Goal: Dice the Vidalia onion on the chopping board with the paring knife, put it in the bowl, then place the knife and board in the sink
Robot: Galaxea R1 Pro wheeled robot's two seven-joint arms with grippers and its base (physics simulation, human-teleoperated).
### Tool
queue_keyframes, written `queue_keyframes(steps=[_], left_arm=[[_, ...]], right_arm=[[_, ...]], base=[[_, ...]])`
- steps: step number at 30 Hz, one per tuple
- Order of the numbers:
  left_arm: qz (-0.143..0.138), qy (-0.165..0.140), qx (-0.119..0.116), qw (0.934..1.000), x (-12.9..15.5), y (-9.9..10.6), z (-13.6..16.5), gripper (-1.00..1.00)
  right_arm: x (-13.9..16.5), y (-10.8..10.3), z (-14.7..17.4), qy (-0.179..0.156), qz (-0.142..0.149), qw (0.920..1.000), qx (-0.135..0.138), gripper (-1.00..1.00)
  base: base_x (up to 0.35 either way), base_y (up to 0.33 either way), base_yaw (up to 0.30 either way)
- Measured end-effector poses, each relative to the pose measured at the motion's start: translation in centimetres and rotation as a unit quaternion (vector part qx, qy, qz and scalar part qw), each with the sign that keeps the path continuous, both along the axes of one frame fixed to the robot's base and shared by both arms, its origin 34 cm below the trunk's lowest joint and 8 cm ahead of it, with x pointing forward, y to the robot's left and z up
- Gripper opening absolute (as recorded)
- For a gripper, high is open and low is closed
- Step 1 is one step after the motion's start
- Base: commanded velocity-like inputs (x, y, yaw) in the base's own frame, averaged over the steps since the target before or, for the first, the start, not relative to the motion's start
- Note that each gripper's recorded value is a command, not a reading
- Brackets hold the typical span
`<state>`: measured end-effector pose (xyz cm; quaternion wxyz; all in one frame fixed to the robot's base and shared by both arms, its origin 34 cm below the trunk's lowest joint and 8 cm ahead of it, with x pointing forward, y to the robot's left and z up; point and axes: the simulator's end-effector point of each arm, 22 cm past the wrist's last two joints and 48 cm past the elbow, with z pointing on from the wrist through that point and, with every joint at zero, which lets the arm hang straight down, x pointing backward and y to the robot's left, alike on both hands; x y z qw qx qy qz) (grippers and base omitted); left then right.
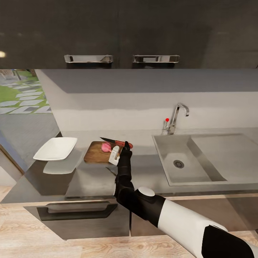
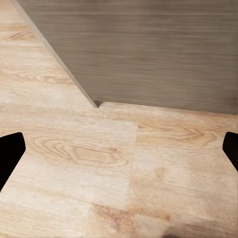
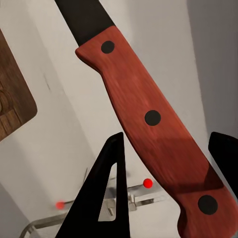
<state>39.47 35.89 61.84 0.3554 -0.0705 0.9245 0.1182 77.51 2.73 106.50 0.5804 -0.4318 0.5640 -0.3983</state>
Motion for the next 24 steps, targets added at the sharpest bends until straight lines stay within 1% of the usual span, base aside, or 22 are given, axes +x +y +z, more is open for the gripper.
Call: queue_keyframes(steps=[14,24], left_arm=[[0.0,0.0,0.0,1.0,0.0,0.0,0.0,1.0],[0.0,0.0,0.0,1.0,0.0,0.0,0.0,1.0]], right_arm=[[-0.1,0.0,-0.2,0.002,0.001,1.0,-0.001,-1.0],[0.0,0.1,-1.2,0.02,0.003,0.9998,-0.005,-1.0]], base=[[0.0,0.0,0.0],[0.0,0.0,0.0]])
